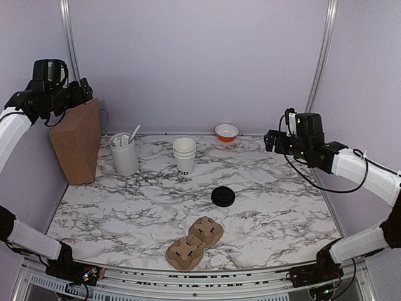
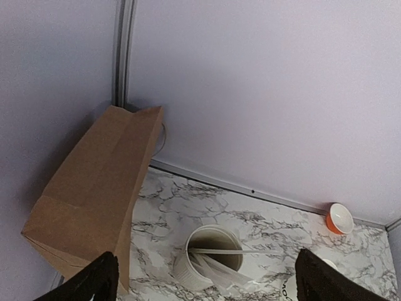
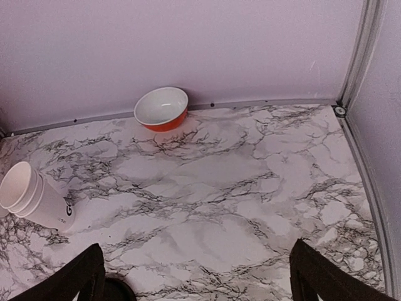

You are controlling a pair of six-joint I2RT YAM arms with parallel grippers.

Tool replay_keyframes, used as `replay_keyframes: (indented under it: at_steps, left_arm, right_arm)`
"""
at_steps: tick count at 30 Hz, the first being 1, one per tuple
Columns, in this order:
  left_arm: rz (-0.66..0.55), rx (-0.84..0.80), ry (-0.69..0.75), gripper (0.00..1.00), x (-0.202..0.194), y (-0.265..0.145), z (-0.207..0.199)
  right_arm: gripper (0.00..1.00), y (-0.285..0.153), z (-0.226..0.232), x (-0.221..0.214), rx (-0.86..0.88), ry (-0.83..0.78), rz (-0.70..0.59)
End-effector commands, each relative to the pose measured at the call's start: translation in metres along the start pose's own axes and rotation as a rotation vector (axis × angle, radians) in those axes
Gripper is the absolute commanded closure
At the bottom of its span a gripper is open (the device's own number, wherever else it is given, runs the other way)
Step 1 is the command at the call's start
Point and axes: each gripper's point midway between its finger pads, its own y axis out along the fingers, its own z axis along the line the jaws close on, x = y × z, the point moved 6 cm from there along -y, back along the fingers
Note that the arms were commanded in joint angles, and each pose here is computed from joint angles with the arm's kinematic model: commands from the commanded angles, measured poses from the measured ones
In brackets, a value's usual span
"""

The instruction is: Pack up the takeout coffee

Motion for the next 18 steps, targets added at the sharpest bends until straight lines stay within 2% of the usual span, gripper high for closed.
replay_keyframes:
  at_steps: [1,4,10,14,18]
  left_arm:
    - [0.073,0.234,0.050,0.01,-0.003,0.027,0.028]
    - [0.100,0.276,0.061,0.02,0.002,0.042,0.031]
    - [0.172,0.286,0.059,0.01,-0.001,0.069,0.033]
    - [0.180,0.273,0.065,0.01,-0.003,0.069,0.032]
    - [0.188,0.228,0.066,0.01,-0.006,0.065,0.029]
  right_arm:
    - [0.03,0.010,0.022,0.028,0.134,0.025,0.047]
    - [0.08,0.024,0.035,0.023,0.214,0.023,0.137]
    - [0.09,0.033,0.065,-0.008,0.337,-0.022,0.285]
    - [0.09,0.019,0.100,-0.050,0.435,-0.125,0.411]
    - [0.09,-0.013,0.133,-0.107,0.510,-0.273,0.515]
